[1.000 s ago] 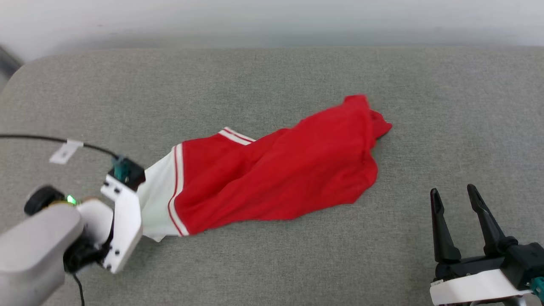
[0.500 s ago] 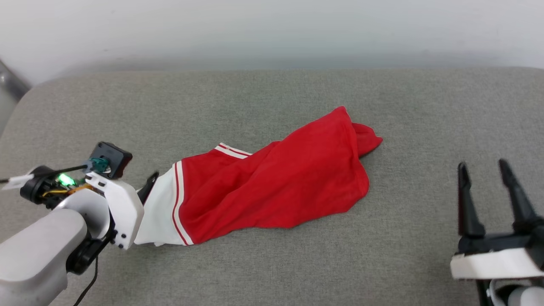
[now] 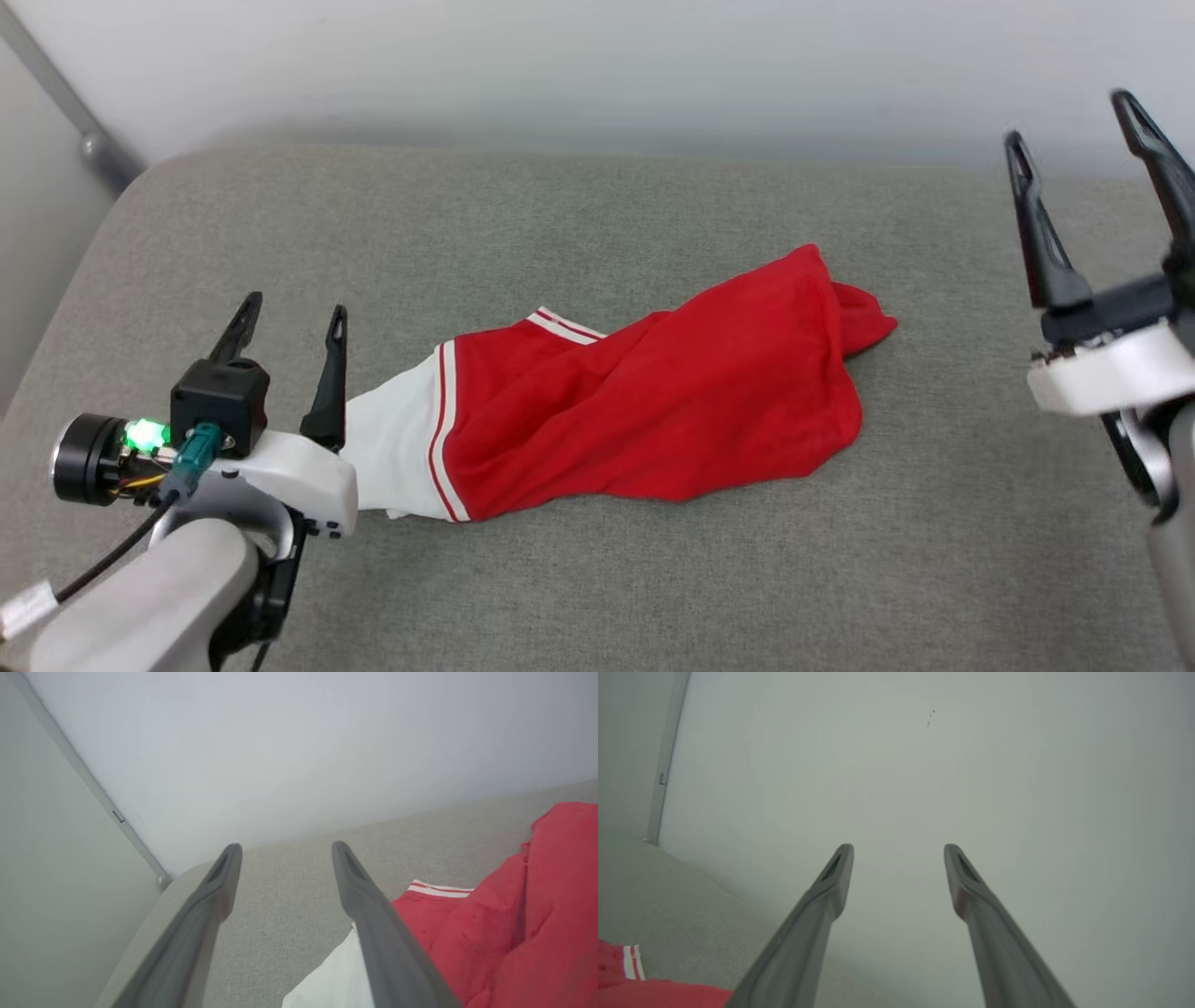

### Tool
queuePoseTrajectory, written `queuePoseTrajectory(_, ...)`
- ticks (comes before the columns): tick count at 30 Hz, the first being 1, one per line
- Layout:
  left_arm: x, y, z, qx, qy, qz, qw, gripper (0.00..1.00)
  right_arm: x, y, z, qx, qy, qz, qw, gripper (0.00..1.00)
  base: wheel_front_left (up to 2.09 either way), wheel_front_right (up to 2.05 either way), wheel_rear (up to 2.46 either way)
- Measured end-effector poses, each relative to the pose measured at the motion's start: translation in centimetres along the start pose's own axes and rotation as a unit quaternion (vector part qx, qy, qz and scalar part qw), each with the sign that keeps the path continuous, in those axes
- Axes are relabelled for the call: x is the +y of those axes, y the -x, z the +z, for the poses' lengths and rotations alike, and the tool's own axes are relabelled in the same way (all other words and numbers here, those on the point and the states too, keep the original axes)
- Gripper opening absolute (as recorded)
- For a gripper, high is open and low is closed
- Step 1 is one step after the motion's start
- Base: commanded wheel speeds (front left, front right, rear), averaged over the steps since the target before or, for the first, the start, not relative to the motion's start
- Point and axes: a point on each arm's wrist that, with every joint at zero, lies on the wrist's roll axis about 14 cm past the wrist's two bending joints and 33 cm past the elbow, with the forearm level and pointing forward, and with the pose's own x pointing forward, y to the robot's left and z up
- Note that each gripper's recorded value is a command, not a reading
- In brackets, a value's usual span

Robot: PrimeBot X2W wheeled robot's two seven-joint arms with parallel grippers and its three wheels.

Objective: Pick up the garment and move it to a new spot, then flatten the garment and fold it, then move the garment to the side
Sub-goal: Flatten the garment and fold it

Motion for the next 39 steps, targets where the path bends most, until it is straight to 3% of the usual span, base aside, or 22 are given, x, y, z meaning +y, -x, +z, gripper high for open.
queuePoseTrajectory(4,0.4,0.7,0.9,-0.032,0.01,0.042,0.999,1.0,2.0,-2.5,-2.1,0.072,-0.002,0.079,0.994,1.0,0.0,0.0,0.0)
queuePoseTrajectory(8,0.4,1.7,0.3,-0.038,0.028,0.074,0.996,1.0,5.6,-2.5,-6.2,0.204,-0.01,0.173,0.963,1.0,0.0,0.0,0.0)
queuePoseTrajectory(12,0.5,2.6,-0.7,-0.037,0.042,0.102,0.993,1.0,8.4,-1.0,-9.7,0.323,-0.009,0.254,0.912,1.0,0.0,0.0,0.0)
queuePoseTrajectory(17,0.6,2.8,-1.8,-0.031,0.051,0.121,0.991,1.0,10.7,1.0,-13.5,0.441,-0.013,0.317,0.84,1.0,0.0,0.0,0.0)
queuePoseTrajectory(23,0.6,2.5,-3.2,-0.02,0.058,0.135,0.989,1.0,13.6,5.3,-18.6,0.554,-0.01,0.373,0.744,1.0,0.0,0.0,0.0)
queuePoseTrajectory(27,0.8,2.5,-4.2,-0.009,0.059,0.141,0.988,1.0,15.2,8.4,-21.2,0.599,-0.01,0.4,0.693,1.0,0.0,0.0,0.0)
queuePoseTrajectory(30,1.0,2.5,-4.8,-0.003,0.058,0.145,0.988,1.0,16.0,8.9,-22.0,0.606,-0.015,0.411,0.681,1.0,0.0,0.0,0.0)
queuePoseTrajectory(33,1.1,2.4,-5.2,0.002,0.057,0.148,0.987,1.0,16.4,8.8,-22.3,0.602,-0.019,0.414,0.683,1.0,0.0,0.0,0.0)
queuePoseTrajectory(34,1.2,2.4,-5.2,0.001,0.056,0.149,0.987,1.0,16.3,8.6,-22.3,0.599,-0.019,0.412,0.686,0.91,0.0,0.0,0.0)
queuePoseTrajectory(35,1.2,2.4,-5.2,0.001,0.057,0.149,0.987,1.0,16.2,8.4,-22.3,0.594,-0.017,0.411,0.691,0.17,0.0,0.0,0.0)
queuePoseTrajectory(36,1.2,2.4,-5.2,0.001,0.058,0.149,0.987,1.0,16.2,8.3,-22.2,0.589,-0.013,0.41,0.696,0.0,0.0,0.0,0.0)
queuePoseTrajectory(39,1.2,2.9,-5.5,0.004,0.058,0.149,0.987,1.0,15.8,7.5,-21.4,0.569,-0.007,0.404,0.716,0.0,0.0,0.0,0.0)
